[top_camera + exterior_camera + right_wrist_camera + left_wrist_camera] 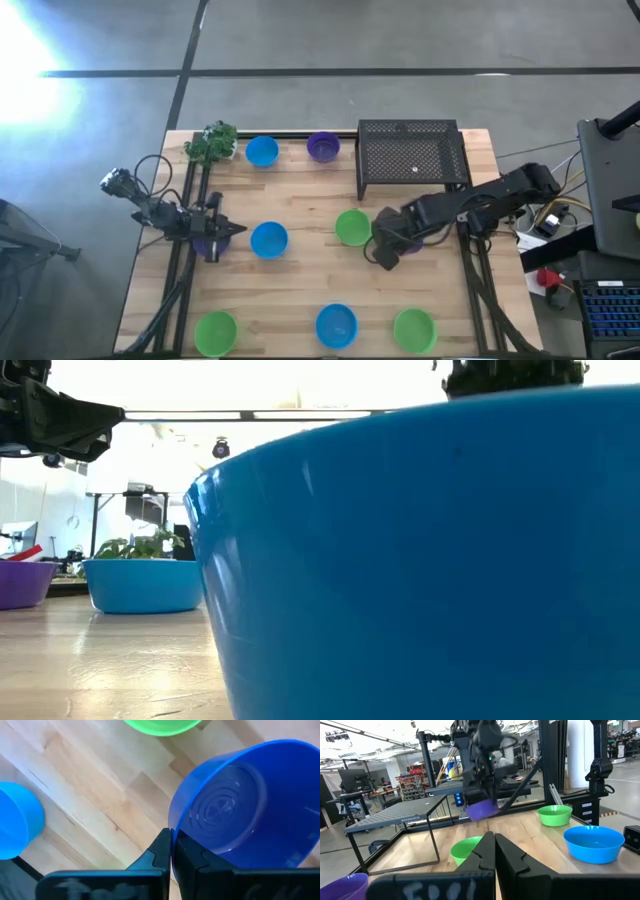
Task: Pick & Place Mini bowls
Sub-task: Put the right purple bowl on the shelf
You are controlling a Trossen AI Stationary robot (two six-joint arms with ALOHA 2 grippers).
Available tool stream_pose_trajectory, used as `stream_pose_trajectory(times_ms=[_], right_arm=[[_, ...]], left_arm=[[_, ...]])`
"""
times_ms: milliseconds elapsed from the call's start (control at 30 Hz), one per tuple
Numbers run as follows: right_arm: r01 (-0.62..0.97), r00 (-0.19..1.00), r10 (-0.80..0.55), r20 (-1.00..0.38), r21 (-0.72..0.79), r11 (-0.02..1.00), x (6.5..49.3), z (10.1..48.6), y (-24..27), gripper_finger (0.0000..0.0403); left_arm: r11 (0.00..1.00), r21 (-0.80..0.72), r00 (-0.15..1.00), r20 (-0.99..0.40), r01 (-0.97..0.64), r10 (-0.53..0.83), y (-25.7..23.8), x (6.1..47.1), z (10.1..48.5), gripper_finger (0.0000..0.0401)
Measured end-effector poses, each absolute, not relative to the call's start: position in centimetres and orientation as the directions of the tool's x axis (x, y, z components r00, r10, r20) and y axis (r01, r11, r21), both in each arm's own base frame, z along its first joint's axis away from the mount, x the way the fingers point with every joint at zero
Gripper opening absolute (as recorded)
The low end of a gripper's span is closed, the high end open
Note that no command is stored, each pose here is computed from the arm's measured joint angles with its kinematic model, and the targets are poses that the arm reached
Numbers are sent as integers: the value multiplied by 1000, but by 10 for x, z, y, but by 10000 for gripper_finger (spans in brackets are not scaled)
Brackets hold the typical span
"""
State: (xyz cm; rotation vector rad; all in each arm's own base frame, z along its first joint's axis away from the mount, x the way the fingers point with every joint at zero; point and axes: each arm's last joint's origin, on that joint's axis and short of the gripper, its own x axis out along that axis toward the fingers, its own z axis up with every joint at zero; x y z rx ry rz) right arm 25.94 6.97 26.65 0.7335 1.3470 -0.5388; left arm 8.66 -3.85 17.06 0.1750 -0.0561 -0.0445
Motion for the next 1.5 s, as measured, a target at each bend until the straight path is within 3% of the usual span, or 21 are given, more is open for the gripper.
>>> stream_pose_trajectory(times_ms=[300,500,667,1033,1500], right_arm=[[723,144,-106,-984,31,690,251,315,63,8],[720,129,-148,-981,-11,694,248,334,50,8],[743,47,-205,-978,-103,661,244,337,26,8],[743,-4,-213,-977,-145,653,240,338,-43,8],[828,-65,-204,-977,-166,535,213,339,-116,8]], left_arm=[[984,175,997,52,40,-49,-39,87,171,0],[984,175,997,52,39,-49,-39,87,171,0],[984,175,997,52,40,-49,-39,87,171,0],[984,175,997,52,39,-49,-38,87,171,0],[984,175,997,52,39,-49,-39,87,171,0]])
